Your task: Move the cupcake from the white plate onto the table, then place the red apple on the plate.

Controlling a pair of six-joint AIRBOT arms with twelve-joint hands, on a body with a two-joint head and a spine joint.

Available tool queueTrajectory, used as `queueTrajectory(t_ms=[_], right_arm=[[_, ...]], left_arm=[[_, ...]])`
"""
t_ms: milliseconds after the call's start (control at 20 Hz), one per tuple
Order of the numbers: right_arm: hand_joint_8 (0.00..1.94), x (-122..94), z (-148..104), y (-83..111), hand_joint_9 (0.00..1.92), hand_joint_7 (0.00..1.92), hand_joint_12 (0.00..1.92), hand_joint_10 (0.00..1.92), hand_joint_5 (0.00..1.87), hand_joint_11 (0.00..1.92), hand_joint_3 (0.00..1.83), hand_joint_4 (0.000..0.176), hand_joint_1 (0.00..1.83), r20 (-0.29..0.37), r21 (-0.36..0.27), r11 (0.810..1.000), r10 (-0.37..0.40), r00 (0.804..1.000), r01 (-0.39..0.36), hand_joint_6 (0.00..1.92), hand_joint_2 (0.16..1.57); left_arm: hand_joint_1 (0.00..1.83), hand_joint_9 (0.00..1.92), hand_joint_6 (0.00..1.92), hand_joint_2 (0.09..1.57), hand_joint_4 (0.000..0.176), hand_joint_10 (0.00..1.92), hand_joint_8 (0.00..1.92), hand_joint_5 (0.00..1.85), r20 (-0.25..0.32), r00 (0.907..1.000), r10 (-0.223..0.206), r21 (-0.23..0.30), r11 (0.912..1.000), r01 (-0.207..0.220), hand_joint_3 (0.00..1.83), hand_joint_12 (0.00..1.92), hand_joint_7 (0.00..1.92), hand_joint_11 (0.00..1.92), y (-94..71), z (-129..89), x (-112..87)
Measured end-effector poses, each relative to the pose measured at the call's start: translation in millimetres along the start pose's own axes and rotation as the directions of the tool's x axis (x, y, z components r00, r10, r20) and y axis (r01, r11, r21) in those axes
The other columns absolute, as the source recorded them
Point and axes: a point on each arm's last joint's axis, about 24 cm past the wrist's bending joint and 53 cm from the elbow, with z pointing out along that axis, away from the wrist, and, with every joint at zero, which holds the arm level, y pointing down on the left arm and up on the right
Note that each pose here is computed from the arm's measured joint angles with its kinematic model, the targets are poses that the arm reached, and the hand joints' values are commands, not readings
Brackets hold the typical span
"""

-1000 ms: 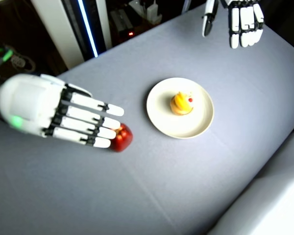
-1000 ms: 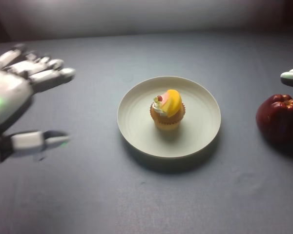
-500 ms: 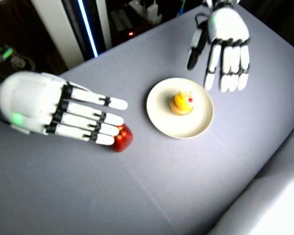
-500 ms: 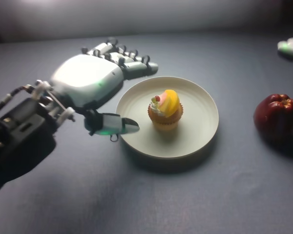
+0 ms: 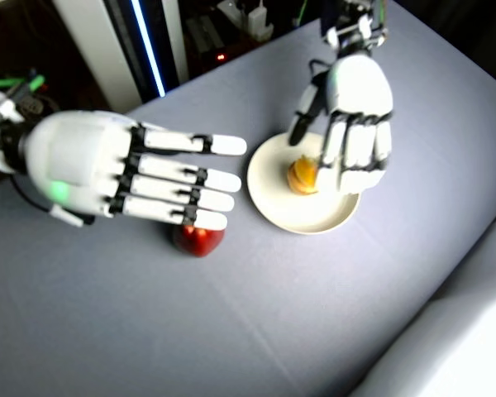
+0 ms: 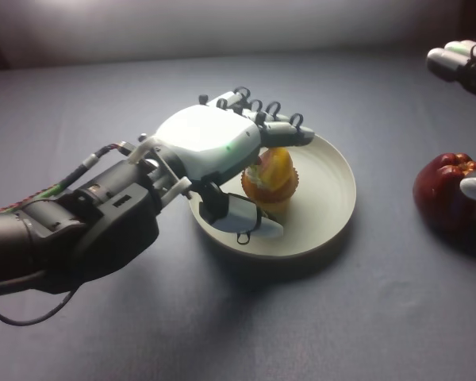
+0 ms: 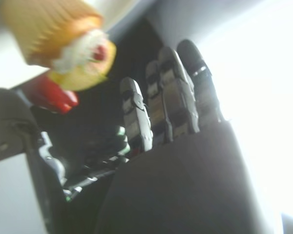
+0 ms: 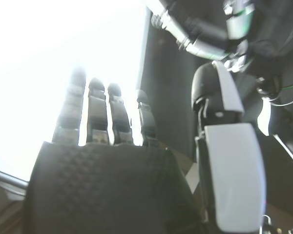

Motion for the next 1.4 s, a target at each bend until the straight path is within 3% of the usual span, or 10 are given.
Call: queueTrajectory(t_ms=[250, 350, 450, 650, 850, 1000, 1050, 1100, 1250, 1400], right_arm=[[0.01, 3.4, 0.5, -0.2, 0.11, 0.06, 0.37, 0.00, 0.00, 0.08, 0.01, 0.101, 0.76, -0.004, -0.002, 1.000, 0.005, 1.000, -0.005, 0.00, 1.25], [0.00, 2.7, 0.5, -0.8, 0.12, 0.06, 0.38, 0.01, 0.00, 0.10, 0.00, 0.097, 0.72, -0.003, 0.000, 1.000, 0.004, 1.000, -0.004, 0.00, 1.24], [0.00, 2.8, 0.5, -1.2, 0.12, 0.06, 0.39, 0.00, 0.00, 0.11, 0.00, 0.092, 0.75, -0.003, 0.002, 1.000, 0.005, 1.000, -0.005, 0.00, 1.25], [0.00, 5.5, 0.7, -2.3, 0.13, 0.07, 0.40, 0.01, 0.00, 0.11, 0.01, 0.086, 0.76, -0.008, 0.005, 1.000, 0.012, 1.000, -0.012, 0.00, 1.27], [0.01, 6.4, 0.5, -4.4, 0.15, 0.08, 0.40, 0.01, 0.00, 0.11, 0.00, 0.067, 0.74, -0.011, 0.014, 1.000, 0.018, 1.000, -0.018, 0.00, 1.26], [0.00, 8.3, 0.4, -3.3, 0.15, 0.09, 0.41, 0.01, 0.00, 0.11, 0.00, 0.063, 0.72, -0.008, 0.016, 0.999, 0.032, 0.999, -0.032, 0.00, 1.27], [0.00, 9.1, -0.6, -4.3, 0.15, 0.08, 0.41, 0.00, 0.00, 0.11, 0.00, 0.062, 0.72, -0.010, 0.019, 0.999, 0.035, 0.999, -0.035, 0.00, 1.27], [0.00, 9.4, -1.2, -5.4, 0.15, 0.08, 0.41, 0.01, 0.00, 0.12, 0.00, 0.064, 0.72, -0.011, 0.023, 0.999, 0.037, 0.999, -0.037, 0.00, 1.27], [0.00, 11.2, -3.8, -10.3, 0.12, 0.05, 0.40, 0.00, 0.00, 0.09, 0.01, 0.071, 0.75, -0.016, 0.041, 0.998, 0.049, 0.999, -0.048, 0.00, 1.29], [0.01, 12.5, -5.0, -10.8, 0.15, 0.09, 0.41, 0.01, 0.00, 0.11, 0.00, 0.056, 0.81, -0.019, 0.043, 0.998, 0.056, 0.998, -0.055, 0.00, 1.29]], left_arm=[[1.01, 0.63, 0.01, 0.94, 0.000, 0.05, 0.01, 0.62, -0.020, 0.9998, 0.001, -0.021, 0.9998, -0.001, 0.00, 1.02, 0.62, 0.24, 7.8, 7.1, 8.1], [1.00, 0.78, 0.01, 1.05, 0.000, 0.08, 0.04, 0.84, -0.015, 0.9999, -0.001, -0.020, 0.9998, 0.000, 0.01, 1.31, 0.84, 0.20, 7.1, 9.8, 6.0], [1.26, 0.94, 0.56, 1.09, 0.000, 0.90, 1.11, 1.08, -0.007, 1.0000, -0.005, -0.012, 0.9999, 0.004, 0.00, 1.52, 1.01, 0.61, 3.4, 11.7, 3.3], [1.36, 0.92, 1.02, 1.14, 0.000, 1.28, 1.00, 0.82, -0.005, 1.0000, -0.001, -0.010, 0.9999, 0.001, 0.00, 1.39, 0.95, 0.65, 1.3, 8.3, -2.6], [1.38, 0.93, 0.93, 1.09, 0.000, 1.18, 0.73, 1.00, 0.052, 0.9981, 0.033, -0.002, 0.9995, -0.033, 0.00, 1.12, 1.07, 0.61, 2.0, -16.6, -40.3], [1.22, 1.11, 1.01, 1.11, 0.023, 0.16, 0.89, 0.96, 0.135, 0.9888, 0.063, 0.004, 0.9979, -0.065, 0.00, 0.97, 1.05, 0.72, 5.3, -45.5, -76.6], [1.23, 1.14, 0.88, 1.09, 0.022, 0.12, 0.90, 1.01, 0.145, 0.9869, 0.070, 0.000, 0.9975, -0.071, 0.00, 0.98, 1.06, 0.73, 8.1, -53.2, -81.7], [1.35, 1.01, 0.70, 1.06, 0.000, 0.93, 0.70, 1.09, 0.136, 0.9873, 0.082, -0.021, 0.9966, -0.080, 0.01, 0.97, 1.14, 0.73, 16.7, -64.2, -82.2], [1.17, 0.78, 0.95, 1.12, 0.000, 0.18, 0.45, 0.98, 0.073, 0.9917, 0.106, -0.077, 0.9920, -0.100, 0.00, 1.04, 0.78, 0.36, 38.1, -81.1, -69.2], [1.24, 1.11, 0.89, 1.10, 0.000, 0.24, 0.96, 0.98, 0.039, 0.9948, 0.094, -0.114, 0.9895, -0.089, 0.00, 1.06, 1.05, 0.69, 52.3, -87.7, -56.6]])
